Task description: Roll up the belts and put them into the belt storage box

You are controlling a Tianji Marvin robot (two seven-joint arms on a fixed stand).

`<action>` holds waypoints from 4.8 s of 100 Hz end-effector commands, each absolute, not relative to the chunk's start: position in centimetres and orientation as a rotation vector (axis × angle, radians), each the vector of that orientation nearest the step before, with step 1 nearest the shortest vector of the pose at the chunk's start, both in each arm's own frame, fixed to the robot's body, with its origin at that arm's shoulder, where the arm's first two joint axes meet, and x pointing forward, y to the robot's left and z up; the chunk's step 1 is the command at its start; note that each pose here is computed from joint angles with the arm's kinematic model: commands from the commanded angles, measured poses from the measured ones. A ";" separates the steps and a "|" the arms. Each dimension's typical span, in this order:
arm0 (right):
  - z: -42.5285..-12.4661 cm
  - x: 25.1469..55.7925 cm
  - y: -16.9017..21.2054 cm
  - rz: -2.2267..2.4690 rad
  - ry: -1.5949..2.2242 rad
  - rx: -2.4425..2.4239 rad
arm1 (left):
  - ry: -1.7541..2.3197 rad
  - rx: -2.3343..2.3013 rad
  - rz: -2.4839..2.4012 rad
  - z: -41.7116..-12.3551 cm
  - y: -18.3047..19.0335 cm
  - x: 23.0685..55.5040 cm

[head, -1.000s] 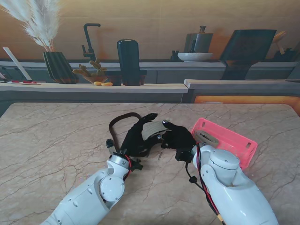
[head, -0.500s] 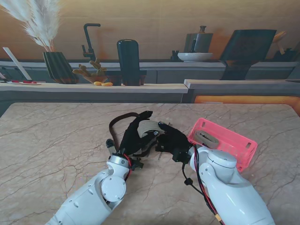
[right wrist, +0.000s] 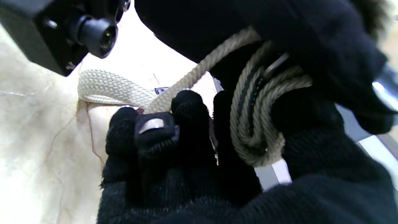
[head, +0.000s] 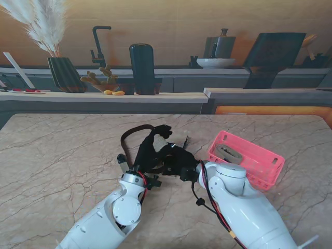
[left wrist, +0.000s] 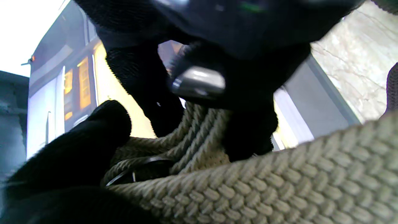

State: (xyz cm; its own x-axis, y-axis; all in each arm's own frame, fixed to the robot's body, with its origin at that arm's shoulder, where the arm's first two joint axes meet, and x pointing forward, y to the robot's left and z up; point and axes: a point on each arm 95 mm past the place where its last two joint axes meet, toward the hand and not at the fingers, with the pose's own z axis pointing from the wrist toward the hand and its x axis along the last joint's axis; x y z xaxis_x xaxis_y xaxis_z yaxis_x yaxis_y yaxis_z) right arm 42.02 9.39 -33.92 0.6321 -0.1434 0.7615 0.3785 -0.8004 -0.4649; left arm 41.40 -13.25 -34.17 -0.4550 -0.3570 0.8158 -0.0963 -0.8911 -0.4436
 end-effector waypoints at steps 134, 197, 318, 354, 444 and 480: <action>-35.1 43.2 6.5 -1.628 -0.655 -2.547 | 0.353 -1.901 -2.469 -32.9 -12.5 40.3; -30.2 39.9 4.5 -2.451 -1.287 -2.037 | 0.933 -1.457 -2.257 -34.3 -11.9 43.2; -31.8 42.7 8.7 -2.015 -1.283 -2.179 | 1.043 -1.406 -2.308 -34.5 -13.0 42.4; -29.9 41.5 6.4 -1.900 -0.918 -2.226 | 1.006 -1.374 -2.306 -34.1 -11.2 42.7; -27.6 39.4 3.9 -1.887 -0.500 -2.157 | 1.067 -1.341 -2.353 -34.3 -12.0 41.9; -28.7 40.4 4.7 -2.145 -0.815 -2.133 | 1.073 -1.611 -2.355 -34.4 -12.2 41.5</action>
State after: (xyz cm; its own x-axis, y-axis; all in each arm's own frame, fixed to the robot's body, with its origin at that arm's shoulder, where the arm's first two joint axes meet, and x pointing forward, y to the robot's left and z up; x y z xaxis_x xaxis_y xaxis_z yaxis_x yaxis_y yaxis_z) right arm 40.54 4.41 -28.51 -0.0690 0.3537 0.9328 0.3498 -0.8671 0.3547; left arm 41.62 -12.11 -34.63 -0.4288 -0.4474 0.7848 -0.3008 -0.7484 -0.5910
